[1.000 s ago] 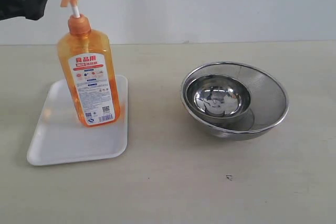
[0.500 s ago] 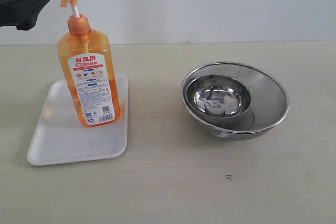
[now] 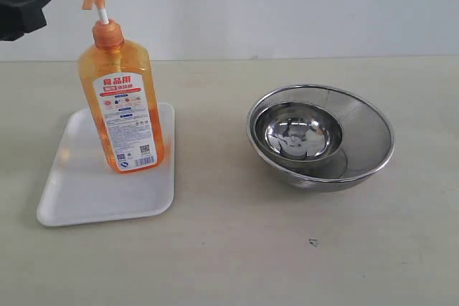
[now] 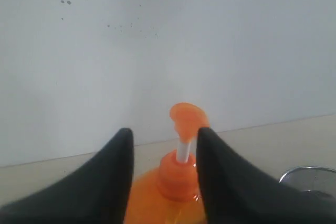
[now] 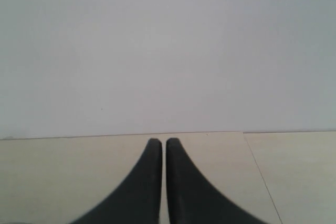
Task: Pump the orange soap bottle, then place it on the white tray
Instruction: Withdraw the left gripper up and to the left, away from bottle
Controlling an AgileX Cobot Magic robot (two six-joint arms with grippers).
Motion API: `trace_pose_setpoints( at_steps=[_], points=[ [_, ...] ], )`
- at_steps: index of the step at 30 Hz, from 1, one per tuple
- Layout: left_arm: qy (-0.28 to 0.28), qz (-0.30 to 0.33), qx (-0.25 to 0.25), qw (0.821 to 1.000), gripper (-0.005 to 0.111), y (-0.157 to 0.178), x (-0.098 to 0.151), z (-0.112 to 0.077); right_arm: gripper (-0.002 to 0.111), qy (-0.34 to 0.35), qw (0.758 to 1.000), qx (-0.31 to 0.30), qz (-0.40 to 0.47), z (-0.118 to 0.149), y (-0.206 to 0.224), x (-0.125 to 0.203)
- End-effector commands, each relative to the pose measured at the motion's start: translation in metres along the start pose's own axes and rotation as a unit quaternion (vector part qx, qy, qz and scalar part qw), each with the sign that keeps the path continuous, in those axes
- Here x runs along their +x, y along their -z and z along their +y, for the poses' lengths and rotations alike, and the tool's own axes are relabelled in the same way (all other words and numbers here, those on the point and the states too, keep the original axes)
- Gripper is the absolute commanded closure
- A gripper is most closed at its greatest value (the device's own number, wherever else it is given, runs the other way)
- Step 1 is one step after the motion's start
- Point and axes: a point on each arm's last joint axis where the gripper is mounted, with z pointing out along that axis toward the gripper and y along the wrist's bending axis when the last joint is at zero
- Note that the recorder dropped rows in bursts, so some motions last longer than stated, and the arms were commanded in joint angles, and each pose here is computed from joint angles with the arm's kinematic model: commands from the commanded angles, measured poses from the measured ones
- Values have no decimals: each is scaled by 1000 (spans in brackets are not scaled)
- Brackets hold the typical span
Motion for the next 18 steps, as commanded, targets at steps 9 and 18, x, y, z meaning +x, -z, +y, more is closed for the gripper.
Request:
trace_pose_setpoints(
  at_steps=[9, 18],
  points=[
    [5, 1, -4, 1000, 102, 11, -8, -1, 109, -11, 1000, -14, 1, 1, 0, 0],
    [-38, 0, -13, 999, 102, 20, -13, -1, 109, 24, 987, -147, 59, 38, -51, 18]
  ],
)
